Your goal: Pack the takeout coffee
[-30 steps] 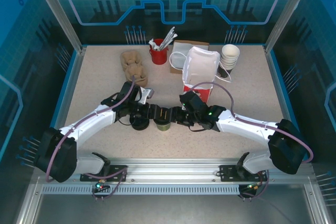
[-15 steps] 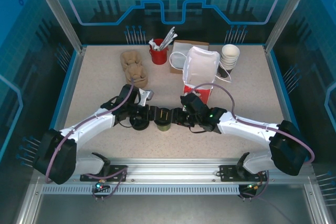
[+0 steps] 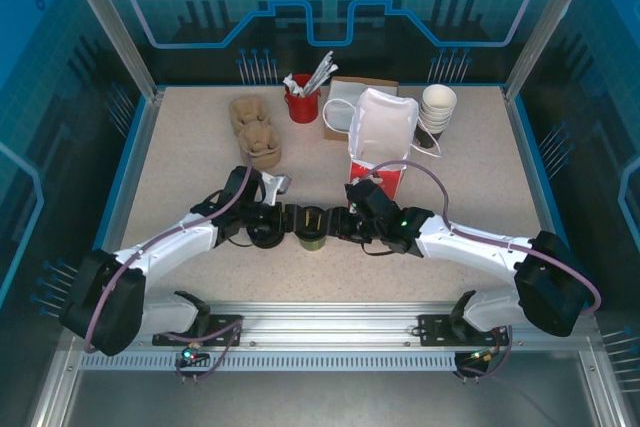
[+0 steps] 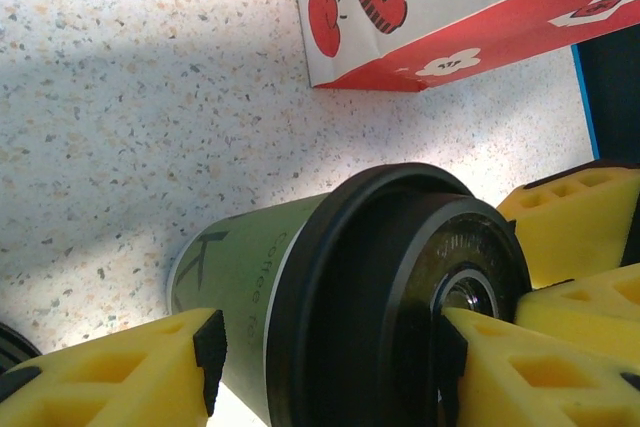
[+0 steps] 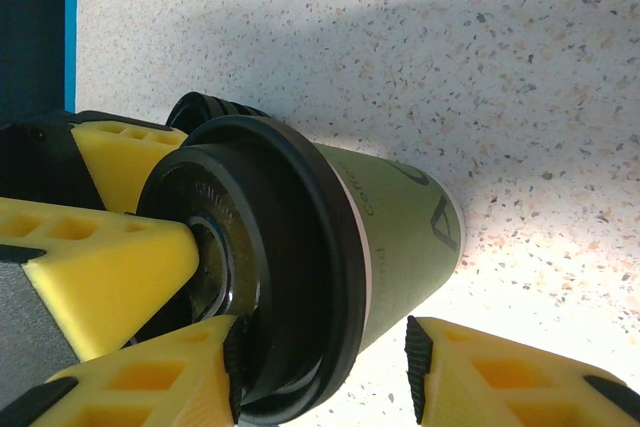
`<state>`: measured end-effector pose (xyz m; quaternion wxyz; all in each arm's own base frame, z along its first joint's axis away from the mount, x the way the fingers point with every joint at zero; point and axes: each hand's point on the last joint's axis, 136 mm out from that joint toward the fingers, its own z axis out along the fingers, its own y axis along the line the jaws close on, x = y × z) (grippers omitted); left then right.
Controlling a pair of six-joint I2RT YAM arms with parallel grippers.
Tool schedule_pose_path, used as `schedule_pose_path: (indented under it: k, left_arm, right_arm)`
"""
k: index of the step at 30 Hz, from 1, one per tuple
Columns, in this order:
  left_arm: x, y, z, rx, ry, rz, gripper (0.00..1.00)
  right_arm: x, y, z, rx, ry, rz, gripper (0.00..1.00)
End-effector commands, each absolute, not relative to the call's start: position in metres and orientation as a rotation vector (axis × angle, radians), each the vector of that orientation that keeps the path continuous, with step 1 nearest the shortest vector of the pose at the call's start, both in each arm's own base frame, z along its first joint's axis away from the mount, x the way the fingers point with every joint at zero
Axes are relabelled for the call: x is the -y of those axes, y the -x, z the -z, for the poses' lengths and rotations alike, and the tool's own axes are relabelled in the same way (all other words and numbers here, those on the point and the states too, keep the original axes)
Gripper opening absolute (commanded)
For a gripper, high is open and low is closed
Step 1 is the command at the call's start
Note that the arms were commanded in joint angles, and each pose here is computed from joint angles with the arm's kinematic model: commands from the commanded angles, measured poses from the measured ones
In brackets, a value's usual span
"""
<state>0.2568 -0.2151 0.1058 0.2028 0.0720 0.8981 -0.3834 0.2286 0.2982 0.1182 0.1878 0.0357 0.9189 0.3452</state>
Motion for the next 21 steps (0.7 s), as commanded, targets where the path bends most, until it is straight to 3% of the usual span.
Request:
schedule_pose_path:
  k: [1,21]
  left_arm:
    - [0.183,-0.224,-0.043,-2.764,-0.057,0.898,0.58]
    - [0.192,-0.248,-0.124,-2.622,-0.13,0.913,0.65]
  right_arm:
    - [-0.272,-0.212,-0.083,-2.714,-0.122,-0.777,0.48]
    - [-0.286,-0.221,-0.113,-2.673,-0.068,-0.829,0.49]
